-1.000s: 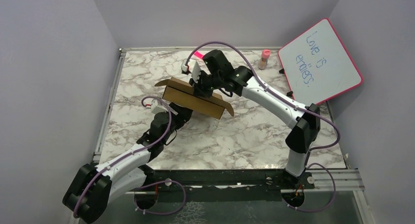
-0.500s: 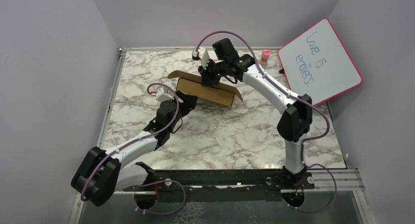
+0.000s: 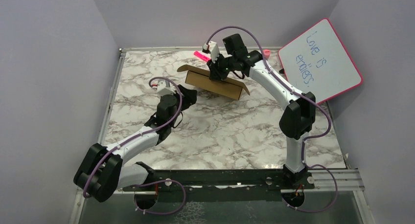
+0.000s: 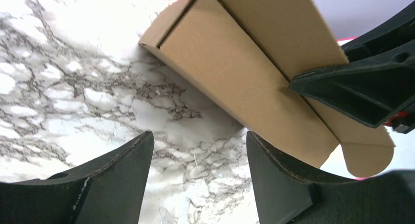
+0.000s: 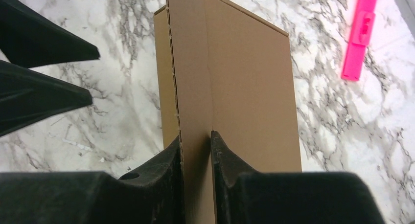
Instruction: Fold the paper box
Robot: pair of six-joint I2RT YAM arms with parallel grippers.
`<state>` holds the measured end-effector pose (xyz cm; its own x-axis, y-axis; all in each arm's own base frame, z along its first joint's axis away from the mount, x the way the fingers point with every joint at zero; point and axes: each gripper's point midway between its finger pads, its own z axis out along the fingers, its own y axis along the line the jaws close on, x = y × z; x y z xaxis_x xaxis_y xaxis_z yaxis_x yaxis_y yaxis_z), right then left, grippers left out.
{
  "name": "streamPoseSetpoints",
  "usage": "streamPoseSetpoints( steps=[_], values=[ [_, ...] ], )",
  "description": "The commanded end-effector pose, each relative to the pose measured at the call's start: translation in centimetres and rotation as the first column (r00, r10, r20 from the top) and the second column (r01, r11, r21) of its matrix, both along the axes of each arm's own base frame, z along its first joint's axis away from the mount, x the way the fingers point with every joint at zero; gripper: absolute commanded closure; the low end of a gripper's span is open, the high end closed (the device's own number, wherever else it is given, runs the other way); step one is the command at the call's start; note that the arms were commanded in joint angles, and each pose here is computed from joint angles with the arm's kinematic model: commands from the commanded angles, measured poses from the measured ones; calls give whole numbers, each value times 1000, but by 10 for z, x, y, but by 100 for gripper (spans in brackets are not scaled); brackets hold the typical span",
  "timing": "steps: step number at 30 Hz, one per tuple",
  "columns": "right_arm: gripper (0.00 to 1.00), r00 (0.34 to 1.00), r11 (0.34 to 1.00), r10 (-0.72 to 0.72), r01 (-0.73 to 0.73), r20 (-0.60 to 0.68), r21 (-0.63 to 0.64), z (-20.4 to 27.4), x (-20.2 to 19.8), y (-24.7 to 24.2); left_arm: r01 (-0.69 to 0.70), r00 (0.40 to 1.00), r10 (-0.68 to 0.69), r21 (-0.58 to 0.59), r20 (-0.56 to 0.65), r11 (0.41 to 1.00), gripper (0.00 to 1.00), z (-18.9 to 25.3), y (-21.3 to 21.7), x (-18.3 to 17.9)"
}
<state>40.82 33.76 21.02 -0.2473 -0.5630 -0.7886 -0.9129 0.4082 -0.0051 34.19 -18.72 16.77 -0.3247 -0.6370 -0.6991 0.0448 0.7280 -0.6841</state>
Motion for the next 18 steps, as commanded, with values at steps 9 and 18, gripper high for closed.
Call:
streamPoseSetpoints(
  steps=[9,18],
  values=[
    [96,997,998,-22,26,-72,53,-6,18,-17,27,1000,-27,97,-7,995,30,16,11,21],
    [99,979,984,90,-58,-183,171,8,-19,-4,123,982,-109,88,-156,988,32,-39,-12,25]
  ],
)
